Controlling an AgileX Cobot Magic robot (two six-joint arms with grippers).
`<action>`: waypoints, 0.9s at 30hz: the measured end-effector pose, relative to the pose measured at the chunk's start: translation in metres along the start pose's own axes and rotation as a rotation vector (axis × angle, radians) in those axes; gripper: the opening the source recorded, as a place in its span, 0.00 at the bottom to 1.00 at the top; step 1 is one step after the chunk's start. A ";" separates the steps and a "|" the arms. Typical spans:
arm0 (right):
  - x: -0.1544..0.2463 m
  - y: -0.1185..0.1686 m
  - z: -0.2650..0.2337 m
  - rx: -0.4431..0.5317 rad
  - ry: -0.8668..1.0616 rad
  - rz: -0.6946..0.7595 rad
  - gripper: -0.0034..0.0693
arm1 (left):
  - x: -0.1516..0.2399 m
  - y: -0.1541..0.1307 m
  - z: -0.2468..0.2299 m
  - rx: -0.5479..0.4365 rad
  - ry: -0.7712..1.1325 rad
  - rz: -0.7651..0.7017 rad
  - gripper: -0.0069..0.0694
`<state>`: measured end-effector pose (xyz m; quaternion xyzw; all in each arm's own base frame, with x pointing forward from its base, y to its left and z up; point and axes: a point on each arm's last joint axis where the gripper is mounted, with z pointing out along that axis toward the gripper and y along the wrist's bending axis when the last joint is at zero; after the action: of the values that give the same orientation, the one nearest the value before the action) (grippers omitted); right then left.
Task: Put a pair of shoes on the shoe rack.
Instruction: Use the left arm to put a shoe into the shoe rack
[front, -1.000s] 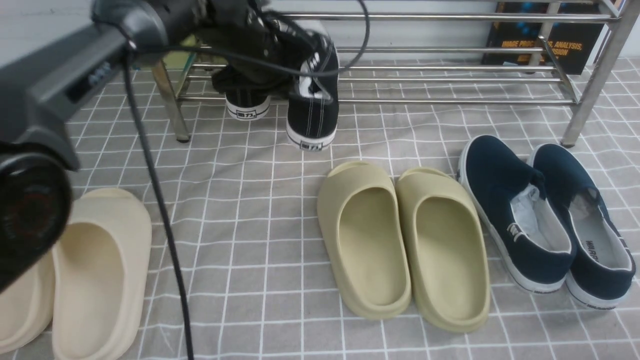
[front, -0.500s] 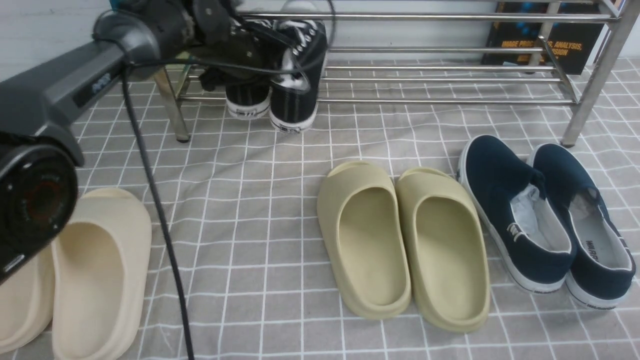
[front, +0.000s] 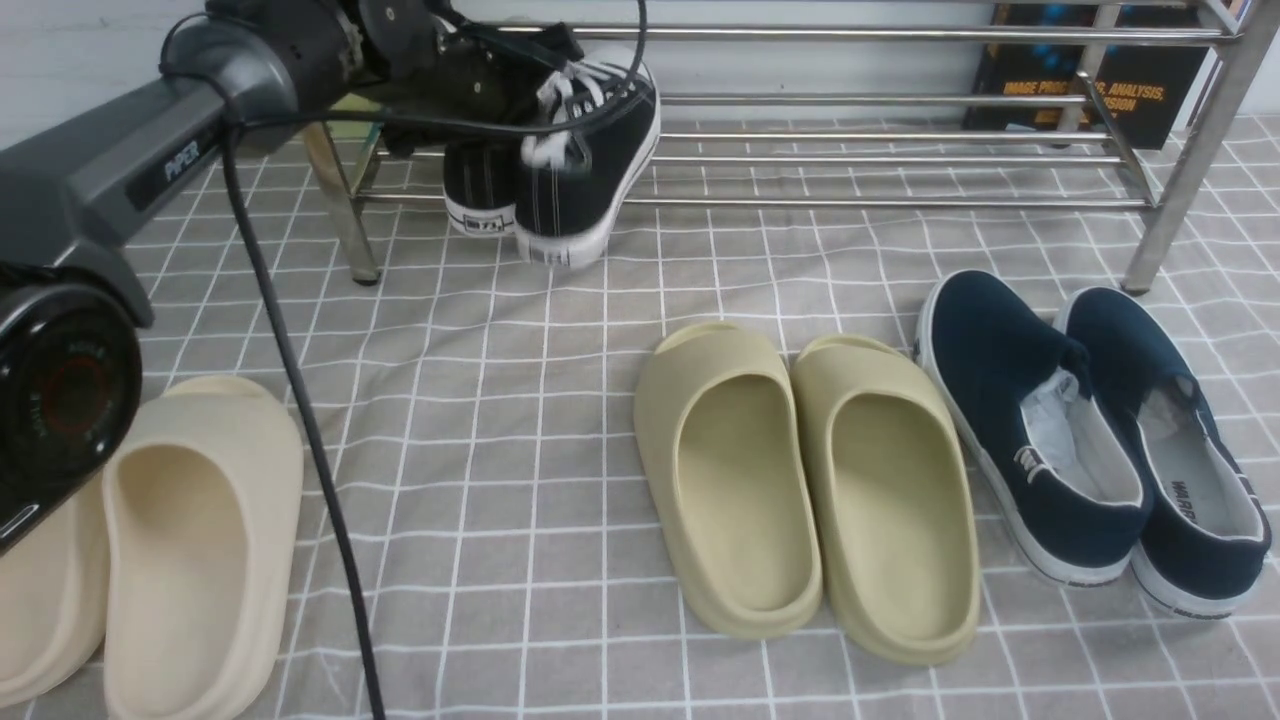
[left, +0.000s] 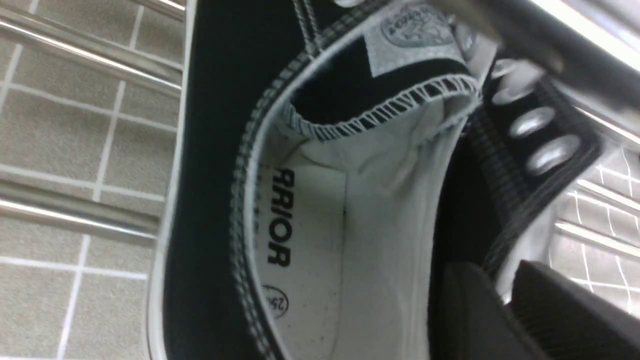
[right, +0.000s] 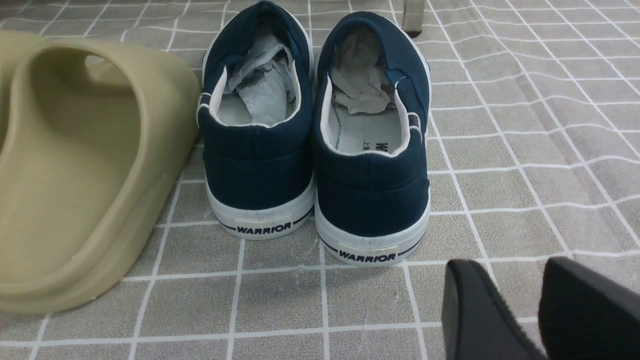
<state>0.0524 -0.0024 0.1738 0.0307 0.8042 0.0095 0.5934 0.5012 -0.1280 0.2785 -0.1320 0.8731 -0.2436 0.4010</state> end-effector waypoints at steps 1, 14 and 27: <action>0.000 0.000 0.000 0.000 0.000 0.000 0.38 | 0.000 -0.001 -0.004 -0.005 0.021 0.006 0.41; 0.000 0.000 0.000 0.000 0.000 0.000 0.38 | -0.006 -0.021 -0.101 -0.136 0.292 0.319 0.21; 0.000 0.000 0.000 0.000 0.000 0.000 0.38 | 0.055 0.027 -0.015 -0.132 0.415 0.168 0.07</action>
<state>0.0524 -0.0024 0.1738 0.0307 0.8042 0.0095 0.5934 0.4535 -0.1238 0.2371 -0.0319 0.9589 -0.1737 0.2222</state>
